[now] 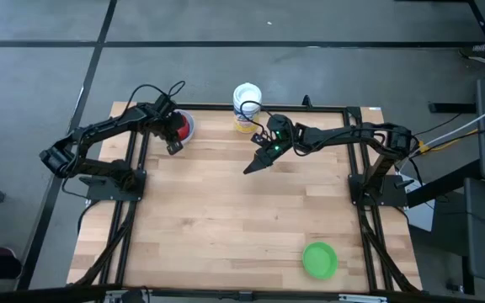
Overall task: Nest bowls inside each other
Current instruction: Stack the red bowl on top of the dark blue bowl, then stack the green bowl on top of the red bowl
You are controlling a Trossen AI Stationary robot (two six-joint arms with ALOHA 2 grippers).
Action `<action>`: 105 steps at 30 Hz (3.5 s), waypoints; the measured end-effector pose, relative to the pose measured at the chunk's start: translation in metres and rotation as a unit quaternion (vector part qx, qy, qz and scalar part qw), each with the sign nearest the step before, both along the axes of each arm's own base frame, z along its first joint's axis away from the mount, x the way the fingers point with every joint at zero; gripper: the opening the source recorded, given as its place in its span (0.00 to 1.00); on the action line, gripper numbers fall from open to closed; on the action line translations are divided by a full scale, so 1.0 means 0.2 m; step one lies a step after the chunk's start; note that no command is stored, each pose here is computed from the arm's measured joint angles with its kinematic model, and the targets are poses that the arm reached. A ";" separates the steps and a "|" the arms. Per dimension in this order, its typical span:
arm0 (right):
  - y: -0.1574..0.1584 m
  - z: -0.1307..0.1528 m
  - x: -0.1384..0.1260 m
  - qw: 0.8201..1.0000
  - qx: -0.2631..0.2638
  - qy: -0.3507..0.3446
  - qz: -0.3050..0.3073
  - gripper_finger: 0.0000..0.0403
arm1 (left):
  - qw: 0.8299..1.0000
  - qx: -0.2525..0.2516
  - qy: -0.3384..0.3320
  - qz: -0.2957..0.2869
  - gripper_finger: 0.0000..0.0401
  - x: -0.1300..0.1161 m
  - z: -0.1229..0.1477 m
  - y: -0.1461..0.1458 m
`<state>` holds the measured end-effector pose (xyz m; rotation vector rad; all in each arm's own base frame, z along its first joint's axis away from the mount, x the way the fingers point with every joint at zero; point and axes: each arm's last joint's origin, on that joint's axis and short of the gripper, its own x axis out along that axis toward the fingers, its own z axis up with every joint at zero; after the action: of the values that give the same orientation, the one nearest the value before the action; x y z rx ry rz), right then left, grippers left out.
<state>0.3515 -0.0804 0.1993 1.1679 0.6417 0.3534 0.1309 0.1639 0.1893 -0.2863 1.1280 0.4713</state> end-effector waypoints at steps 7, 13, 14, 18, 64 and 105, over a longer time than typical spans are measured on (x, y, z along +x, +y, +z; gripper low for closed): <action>0.00 0.00 0.00 1.000 -0.001 -0.004 0.000 0.50 | 1.000 0.002 -0.003 -0.010 0.09 -0.02 0.00 0.01; 0.00 0.01 0.01 1.000 -0.003 -0.014 -0.001 0.49 | 0.998 0.001 -0.058 -0.029 0.22 0.02 0.09 0.04; 0.00 0.01 0.01 1.000 -0.004 -0.017 -0.001 0.49 | 0.998 0.006 -0.062 -0.029 0.24 0.02 0.11 0.05; 0.00 0.02 0.01 1.000 -0.004 -0.020 -0.001 0.51 | 0.997 0.018 -0.071 -0.028 0.31 0.04 0.19 0.07; 0.90 0.04 -0.86 0.931 -0.164 0.278 0.173 0.47 | 0.918 -0.091 -0.384 -0.040 0.36 0.74 0.63 -0.72; 0.99 -0.26 -0.94 0.950 -0.099 0.258 0.147 0.49 | 0.908 -0.139 -0.390 -0.070 0.36 0.83 0.57 -0.73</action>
<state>0.1626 0.1176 0.1480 0.9722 1.2900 0.2245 0.2978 0.0178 0.3032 -0.5785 0.4164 0.0356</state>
